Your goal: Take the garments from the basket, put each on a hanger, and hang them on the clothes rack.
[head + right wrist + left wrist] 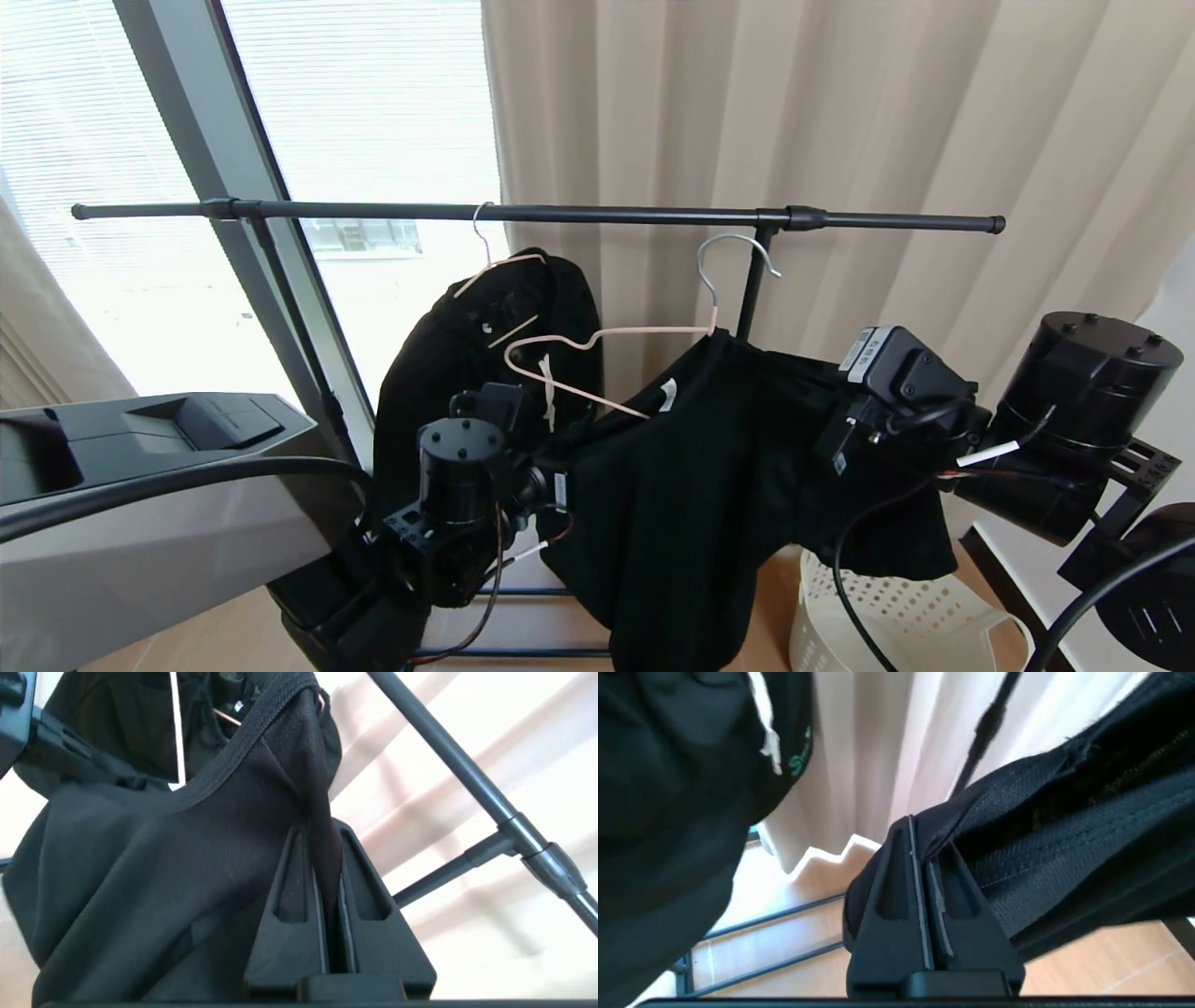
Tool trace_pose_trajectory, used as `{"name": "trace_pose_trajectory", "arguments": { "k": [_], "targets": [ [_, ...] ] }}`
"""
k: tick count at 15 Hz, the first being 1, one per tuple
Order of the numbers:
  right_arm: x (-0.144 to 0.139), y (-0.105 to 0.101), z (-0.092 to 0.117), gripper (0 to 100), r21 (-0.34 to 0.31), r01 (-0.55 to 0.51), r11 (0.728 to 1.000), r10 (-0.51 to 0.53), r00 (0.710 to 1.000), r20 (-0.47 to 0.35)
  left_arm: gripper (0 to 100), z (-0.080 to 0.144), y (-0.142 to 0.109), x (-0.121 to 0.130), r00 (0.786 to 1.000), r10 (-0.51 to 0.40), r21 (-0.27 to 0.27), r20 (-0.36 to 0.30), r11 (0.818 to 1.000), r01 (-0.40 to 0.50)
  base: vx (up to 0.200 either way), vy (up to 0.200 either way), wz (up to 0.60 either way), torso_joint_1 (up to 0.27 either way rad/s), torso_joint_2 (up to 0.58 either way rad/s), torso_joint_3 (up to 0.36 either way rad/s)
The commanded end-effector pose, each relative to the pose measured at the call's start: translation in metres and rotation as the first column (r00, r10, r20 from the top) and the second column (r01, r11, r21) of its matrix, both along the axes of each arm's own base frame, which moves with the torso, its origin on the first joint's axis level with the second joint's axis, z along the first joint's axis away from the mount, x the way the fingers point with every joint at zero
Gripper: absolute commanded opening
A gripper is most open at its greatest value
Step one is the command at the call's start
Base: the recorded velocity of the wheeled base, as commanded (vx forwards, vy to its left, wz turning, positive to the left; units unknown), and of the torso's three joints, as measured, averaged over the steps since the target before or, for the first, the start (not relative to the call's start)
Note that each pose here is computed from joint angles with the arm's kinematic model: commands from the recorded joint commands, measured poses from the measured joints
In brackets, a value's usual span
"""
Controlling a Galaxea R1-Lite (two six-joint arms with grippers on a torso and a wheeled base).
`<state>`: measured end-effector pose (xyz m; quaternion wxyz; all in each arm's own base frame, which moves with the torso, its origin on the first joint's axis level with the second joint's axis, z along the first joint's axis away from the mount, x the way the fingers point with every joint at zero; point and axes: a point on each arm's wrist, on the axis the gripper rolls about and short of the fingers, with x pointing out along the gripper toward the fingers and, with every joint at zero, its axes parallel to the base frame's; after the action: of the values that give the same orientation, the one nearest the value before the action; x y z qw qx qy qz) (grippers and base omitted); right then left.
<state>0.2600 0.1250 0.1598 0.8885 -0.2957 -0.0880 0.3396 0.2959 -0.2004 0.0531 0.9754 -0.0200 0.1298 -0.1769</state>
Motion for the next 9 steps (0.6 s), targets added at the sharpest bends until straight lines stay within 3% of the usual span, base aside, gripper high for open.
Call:
{"name": "trace_pose_trajectory", "arguments": {
  "k": [1, 9],
  "targets": [
    [0.0, 0.0, -0.002, 0, -0.003, -0.001, 1.0, 0.001, 1.0, -0.006, 0, 0.008, 0.009, 0.006, 0.999, 0.031, -0.011, 0.024, 0.999, -0.031, 0.0, 0.0, 0.0, 0.0, 0.0, 0.0],
    [-0.002, 0.0, -0.003, 0, -0.005, -0.004, 1.0, 0.004, 1.0, -0.009, 0, 0.026, 0.036, 0.027, 0.99, 0.117, -0.025, 0.083, 0.993, -0.116, 0.0, 0.0, 0.0, 0.0, 0.0, 0.0]
  ]
}}
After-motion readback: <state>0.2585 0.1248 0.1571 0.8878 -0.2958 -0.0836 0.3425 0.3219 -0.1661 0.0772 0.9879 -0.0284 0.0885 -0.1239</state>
